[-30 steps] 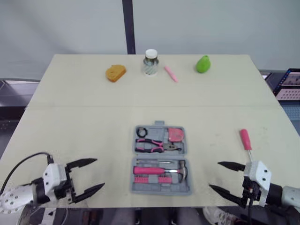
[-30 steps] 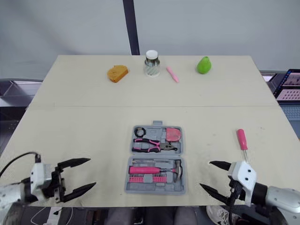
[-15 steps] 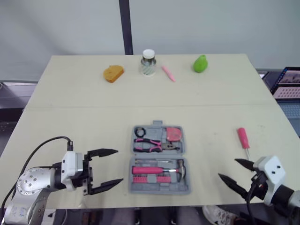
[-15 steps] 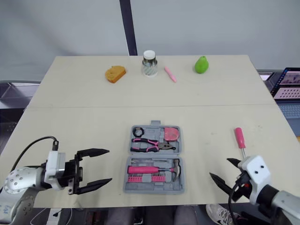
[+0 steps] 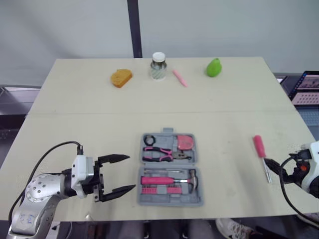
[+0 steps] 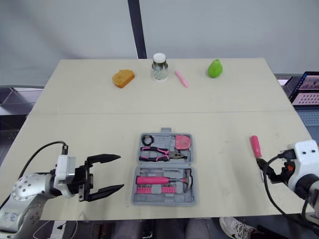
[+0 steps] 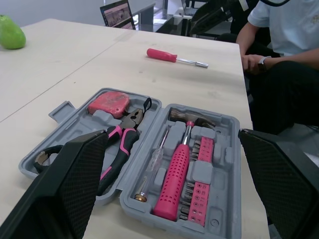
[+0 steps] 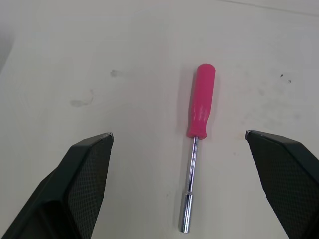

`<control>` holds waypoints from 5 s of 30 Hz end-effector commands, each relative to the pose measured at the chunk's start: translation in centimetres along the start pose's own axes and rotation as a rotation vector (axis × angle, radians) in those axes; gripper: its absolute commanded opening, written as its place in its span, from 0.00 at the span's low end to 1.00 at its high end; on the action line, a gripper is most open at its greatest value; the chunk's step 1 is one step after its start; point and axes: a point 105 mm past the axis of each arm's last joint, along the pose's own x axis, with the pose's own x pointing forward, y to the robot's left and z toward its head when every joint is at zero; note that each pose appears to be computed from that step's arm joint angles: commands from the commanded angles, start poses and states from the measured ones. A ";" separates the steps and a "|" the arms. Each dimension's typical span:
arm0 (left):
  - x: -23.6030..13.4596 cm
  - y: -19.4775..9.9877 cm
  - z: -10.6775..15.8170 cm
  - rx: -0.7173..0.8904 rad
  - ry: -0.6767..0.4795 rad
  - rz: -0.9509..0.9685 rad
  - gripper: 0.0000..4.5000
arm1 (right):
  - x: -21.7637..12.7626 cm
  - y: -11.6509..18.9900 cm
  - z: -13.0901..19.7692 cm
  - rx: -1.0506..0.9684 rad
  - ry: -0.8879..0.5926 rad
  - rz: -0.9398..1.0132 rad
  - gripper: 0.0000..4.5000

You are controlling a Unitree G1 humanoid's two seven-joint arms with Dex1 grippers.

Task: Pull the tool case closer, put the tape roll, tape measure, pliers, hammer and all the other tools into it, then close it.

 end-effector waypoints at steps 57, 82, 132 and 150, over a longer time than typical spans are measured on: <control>-1.0 -0.4 0.5 0.044 0.030 0.073 1.00 | 8.6 -2.3 -3.9 0.145 0.091 0.018 1.00; -0.8 -0.6 0.0 0.040 0.033 0.069 1.00 | 9.2 -2.9 -4.7 0.173 0.054 0.028 0.81; -6.0 -0.1 -1.7 0.006 0.155 0.026 1.00 | -1.4 14.9 6.5 -0.619 0.160 0.831 0.08; -6.3 -1.1 -2.1 -0.008 0.183 0.009 1.00 | -1.5 21.8 5.6 -0.877 0.275 0.984 0.08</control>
